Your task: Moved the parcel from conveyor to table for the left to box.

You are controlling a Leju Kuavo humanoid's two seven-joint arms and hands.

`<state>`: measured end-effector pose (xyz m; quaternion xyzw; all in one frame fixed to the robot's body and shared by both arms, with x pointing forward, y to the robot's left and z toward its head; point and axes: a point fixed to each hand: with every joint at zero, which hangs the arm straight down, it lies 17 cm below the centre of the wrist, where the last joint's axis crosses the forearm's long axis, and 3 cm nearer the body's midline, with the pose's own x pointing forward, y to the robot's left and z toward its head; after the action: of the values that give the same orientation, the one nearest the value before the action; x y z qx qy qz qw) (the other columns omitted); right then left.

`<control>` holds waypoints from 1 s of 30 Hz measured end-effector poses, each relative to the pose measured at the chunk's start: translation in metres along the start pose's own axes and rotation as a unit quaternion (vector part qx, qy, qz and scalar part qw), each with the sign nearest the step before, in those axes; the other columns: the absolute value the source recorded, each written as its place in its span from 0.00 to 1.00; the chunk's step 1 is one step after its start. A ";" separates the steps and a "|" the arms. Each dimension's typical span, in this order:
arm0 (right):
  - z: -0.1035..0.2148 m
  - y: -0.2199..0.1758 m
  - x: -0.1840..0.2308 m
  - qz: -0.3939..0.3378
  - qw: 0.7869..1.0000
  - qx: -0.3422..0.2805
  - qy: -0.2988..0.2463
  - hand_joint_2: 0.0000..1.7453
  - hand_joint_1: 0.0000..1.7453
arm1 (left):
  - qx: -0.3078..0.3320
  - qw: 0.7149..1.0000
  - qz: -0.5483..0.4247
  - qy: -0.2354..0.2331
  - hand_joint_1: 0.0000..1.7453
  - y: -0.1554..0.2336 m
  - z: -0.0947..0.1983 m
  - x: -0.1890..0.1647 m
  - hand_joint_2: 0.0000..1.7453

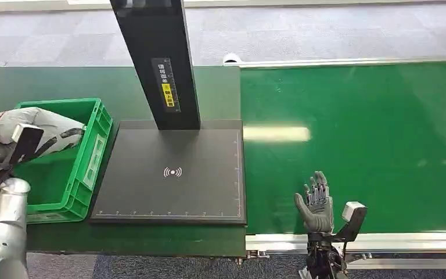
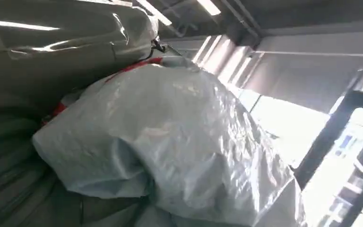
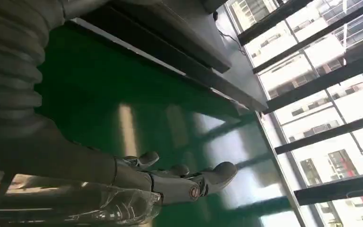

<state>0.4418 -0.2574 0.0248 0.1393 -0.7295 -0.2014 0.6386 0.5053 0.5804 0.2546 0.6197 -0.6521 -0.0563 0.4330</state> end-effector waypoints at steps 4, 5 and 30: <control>0.001 -0.005 0.000 -0.003 1.000 -0.009 0.000 1.00 0.00 | -0.013 0.999 0.029 0.011 0.00 -0.011 -0.005 0.003 1.00; 0.002 -0.006 0.000 -0.003 1.000 -0.010 0.000 1.00 0.00 | -0.018 0.999 0.039 0.011 0.00 -0.015 -0.004 0.006 1.00; 0.006 -0.016 -0.006 0.002 1.000 -0.025 0.009 1.00 0.00 | -0.128 0.839 0.528 -0.002 0.00 -0.038 -0.003 0.089 1.00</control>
<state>0.4363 -0.2679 0.0111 0.1236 -0.7187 -0.2177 0.6488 0.5490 0.4966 0.2770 0.1198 -0.8685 0.0966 0.4711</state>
